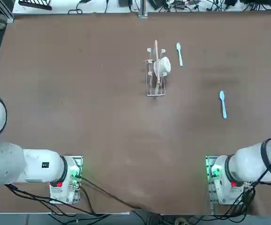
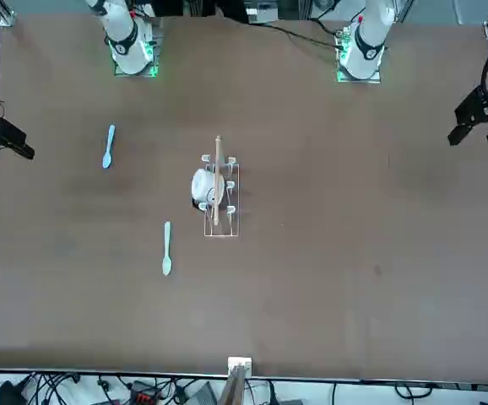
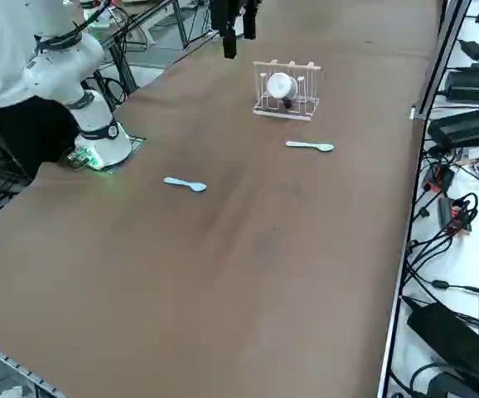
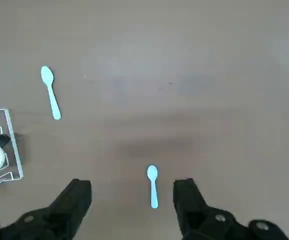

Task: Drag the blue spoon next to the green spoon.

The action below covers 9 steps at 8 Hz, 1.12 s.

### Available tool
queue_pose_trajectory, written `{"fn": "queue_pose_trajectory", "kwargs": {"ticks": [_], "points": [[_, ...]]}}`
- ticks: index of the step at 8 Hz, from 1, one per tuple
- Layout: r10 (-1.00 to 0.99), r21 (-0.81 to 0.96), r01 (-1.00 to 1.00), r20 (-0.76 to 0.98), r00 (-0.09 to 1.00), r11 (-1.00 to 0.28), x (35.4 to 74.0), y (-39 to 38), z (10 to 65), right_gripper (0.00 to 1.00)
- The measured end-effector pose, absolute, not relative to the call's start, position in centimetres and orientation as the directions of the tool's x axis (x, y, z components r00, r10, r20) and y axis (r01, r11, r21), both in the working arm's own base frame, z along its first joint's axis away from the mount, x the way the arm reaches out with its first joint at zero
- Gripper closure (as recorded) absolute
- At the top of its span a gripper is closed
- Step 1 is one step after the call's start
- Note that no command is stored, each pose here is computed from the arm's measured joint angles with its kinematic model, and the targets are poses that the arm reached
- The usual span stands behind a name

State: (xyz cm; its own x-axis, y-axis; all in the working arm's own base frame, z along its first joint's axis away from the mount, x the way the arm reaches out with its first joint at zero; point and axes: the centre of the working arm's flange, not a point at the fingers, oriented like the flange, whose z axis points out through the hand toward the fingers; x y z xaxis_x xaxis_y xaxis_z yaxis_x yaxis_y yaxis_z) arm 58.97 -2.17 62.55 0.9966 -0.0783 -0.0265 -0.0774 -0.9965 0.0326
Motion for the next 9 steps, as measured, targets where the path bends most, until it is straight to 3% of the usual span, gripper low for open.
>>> {"fn": "queue_pose_trajectory", "kwargs": {"ticks": [5, 9], "points": [[-0.078, 0.034, -0.076, -0.071, 0.994, -0.997, 59.1, -2.2, 61.3, 0.00], [-0.084, 0.040, -0.076, -0.261, 0.962, -0.996, 58.8, -2.7, 53.1, 0.00]]}}
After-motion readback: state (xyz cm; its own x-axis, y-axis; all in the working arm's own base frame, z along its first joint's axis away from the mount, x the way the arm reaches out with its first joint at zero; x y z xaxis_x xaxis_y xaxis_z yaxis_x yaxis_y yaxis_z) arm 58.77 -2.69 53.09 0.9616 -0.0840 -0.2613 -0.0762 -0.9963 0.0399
